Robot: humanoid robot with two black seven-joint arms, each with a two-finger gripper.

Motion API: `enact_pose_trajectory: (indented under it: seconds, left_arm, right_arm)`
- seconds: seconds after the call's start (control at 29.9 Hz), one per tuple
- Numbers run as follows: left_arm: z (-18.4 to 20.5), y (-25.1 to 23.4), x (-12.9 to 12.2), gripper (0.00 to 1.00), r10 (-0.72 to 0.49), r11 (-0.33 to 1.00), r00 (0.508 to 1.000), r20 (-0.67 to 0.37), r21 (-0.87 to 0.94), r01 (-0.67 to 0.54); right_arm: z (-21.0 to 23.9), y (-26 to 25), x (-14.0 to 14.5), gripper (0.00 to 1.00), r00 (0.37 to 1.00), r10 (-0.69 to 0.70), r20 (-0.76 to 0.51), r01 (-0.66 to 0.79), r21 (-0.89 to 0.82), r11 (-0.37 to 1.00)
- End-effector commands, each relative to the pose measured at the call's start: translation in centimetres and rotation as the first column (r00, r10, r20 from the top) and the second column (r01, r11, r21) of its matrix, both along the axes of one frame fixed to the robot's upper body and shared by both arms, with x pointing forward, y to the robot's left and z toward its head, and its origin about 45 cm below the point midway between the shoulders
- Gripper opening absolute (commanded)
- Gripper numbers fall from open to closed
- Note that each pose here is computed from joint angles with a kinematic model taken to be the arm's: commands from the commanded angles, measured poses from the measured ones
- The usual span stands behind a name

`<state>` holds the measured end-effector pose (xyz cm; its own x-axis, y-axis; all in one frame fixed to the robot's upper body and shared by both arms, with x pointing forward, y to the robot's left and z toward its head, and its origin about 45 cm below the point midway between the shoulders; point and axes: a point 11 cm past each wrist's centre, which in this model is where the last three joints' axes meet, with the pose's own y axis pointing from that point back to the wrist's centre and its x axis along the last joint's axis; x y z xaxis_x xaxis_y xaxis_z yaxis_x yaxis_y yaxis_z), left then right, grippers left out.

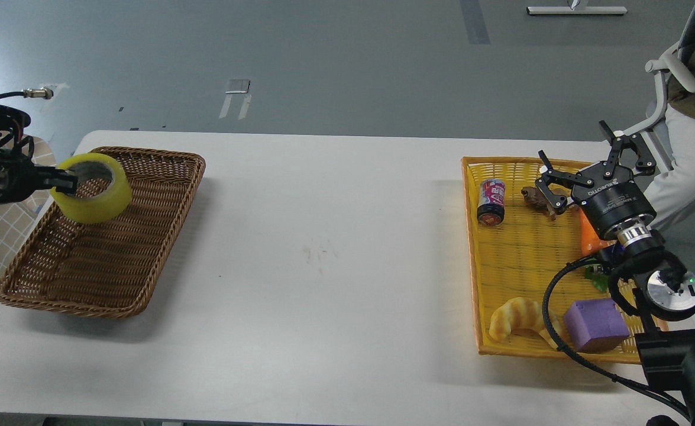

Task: Place and transfer tape with both arms
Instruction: 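Carry the tape roll with the left gripper into the wicker basket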

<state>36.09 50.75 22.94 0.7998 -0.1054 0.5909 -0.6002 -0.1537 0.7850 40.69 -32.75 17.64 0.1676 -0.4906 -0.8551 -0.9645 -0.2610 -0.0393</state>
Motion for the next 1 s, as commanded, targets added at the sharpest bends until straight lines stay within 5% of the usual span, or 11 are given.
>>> enact_pose_trajectory:
  seconds: [0.0,0.94,0.97]
  left_arm:
    - [-1.7,0.0,-1.0,0.00,0.008,1.000,0.999,-0.038,-0.011,-0.008]
    - [-3.6,-0.4,-1.5,0.00,0.086,0.989,0.996,-0.030,-0.117,-0.089]
    - [-3.6,-0.4,-1.5,0.05,0.093,0.987,0.995,-0.029,-0.126,-0.096]
  right_arm:
    - [0.0,-0.1,0.0,0.99,1.000,-0.001,0.000,0.001,-0.001,1.000]
    - [-0.1,-0.1,-0.1,0.99,1.000,-0.002,-0.004,0.002,-0.001,1.000]
    - [-0.1,-0.1,-0.1,0.99,1.000,-0.002,-0.004,0.002,-0.003,1.000]
